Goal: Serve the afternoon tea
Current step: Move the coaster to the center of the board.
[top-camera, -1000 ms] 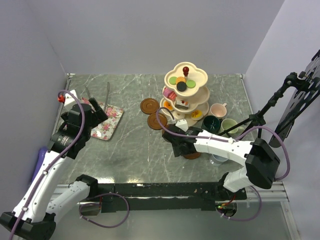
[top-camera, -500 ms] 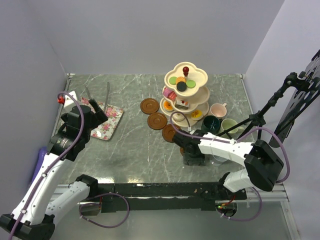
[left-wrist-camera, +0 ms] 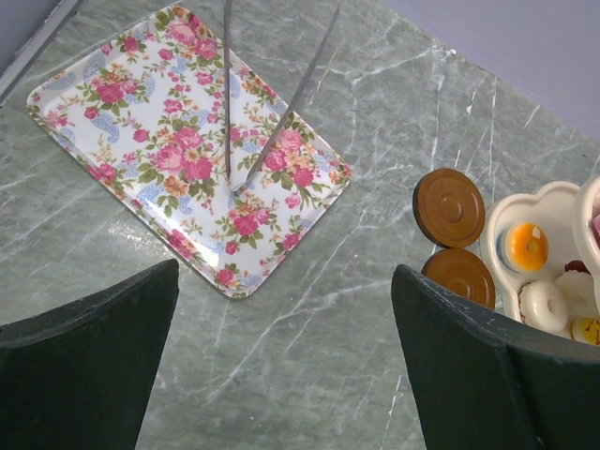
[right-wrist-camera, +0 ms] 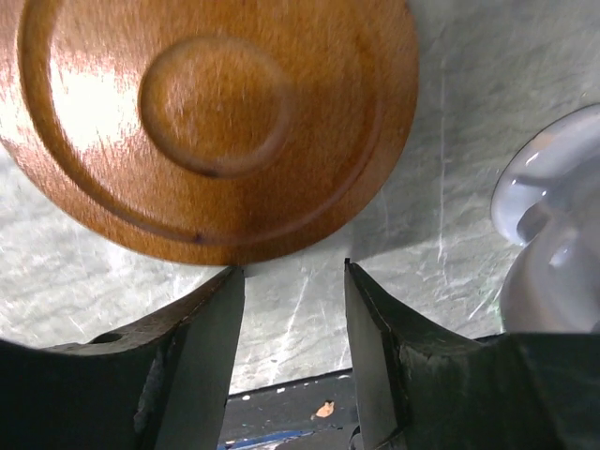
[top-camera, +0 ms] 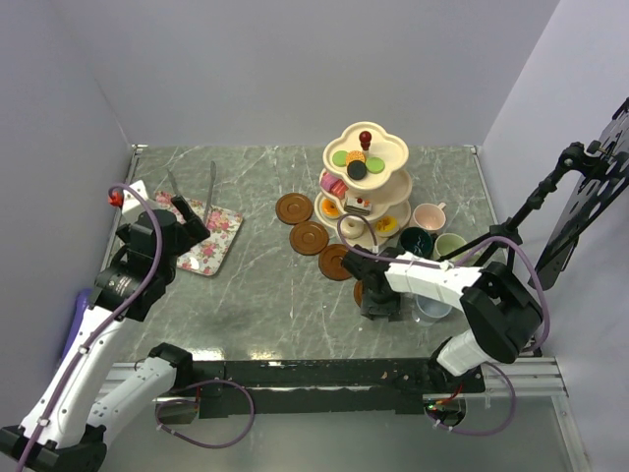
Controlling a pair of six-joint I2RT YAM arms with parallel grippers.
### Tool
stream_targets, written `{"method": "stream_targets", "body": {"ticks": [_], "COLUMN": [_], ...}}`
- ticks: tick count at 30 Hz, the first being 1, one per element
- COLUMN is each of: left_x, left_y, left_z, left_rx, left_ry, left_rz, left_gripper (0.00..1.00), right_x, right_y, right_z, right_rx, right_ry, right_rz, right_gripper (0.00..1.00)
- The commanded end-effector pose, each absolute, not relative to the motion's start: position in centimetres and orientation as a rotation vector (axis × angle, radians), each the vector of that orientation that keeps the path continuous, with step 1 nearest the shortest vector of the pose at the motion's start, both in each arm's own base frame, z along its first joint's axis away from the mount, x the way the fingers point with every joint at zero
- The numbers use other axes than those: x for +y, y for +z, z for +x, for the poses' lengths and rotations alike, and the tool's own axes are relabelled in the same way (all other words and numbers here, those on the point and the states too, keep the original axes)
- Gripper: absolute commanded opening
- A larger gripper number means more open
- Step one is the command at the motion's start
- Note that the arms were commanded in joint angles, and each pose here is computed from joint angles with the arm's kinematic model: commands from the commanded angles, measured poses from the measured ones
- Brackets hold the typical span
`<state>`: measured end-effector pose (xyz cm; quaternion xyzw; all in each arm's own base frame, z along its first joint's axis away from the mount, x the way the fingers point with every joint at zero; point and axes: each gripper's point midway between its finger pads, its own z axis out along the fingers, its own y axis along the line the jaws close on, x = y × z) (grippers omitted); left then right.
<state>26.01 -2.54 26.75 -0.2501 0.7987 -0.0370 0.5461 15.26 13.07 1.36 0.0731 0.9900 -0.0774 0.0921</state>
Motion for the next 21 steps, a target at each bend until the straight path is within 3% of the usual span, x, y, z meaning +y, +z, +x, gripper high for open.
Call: {"method": "stream_targets", "body": {"ticks": [1, 21], "left_x": [-2.1, -1.5], "left_y": [28.5, 29.1], "left_z": [26.1, 25.6], "left_rx": [1.839, 1.822], "left_ry": [-0.083, -0.072], "left_rz": [-0.601, -0.623], "left_gripper": [1.0, 1.0], "right_x": [12.6, 11.7], "right_y": [0.5, 0.3], "right_z": [17.5, 23.1], "right_rx": [2.873, 2.752], "right_ry": [-0.256, -0.361], "right_rz": [0.264, 0.266], "right_gripper": [0.53, 0.53]}}
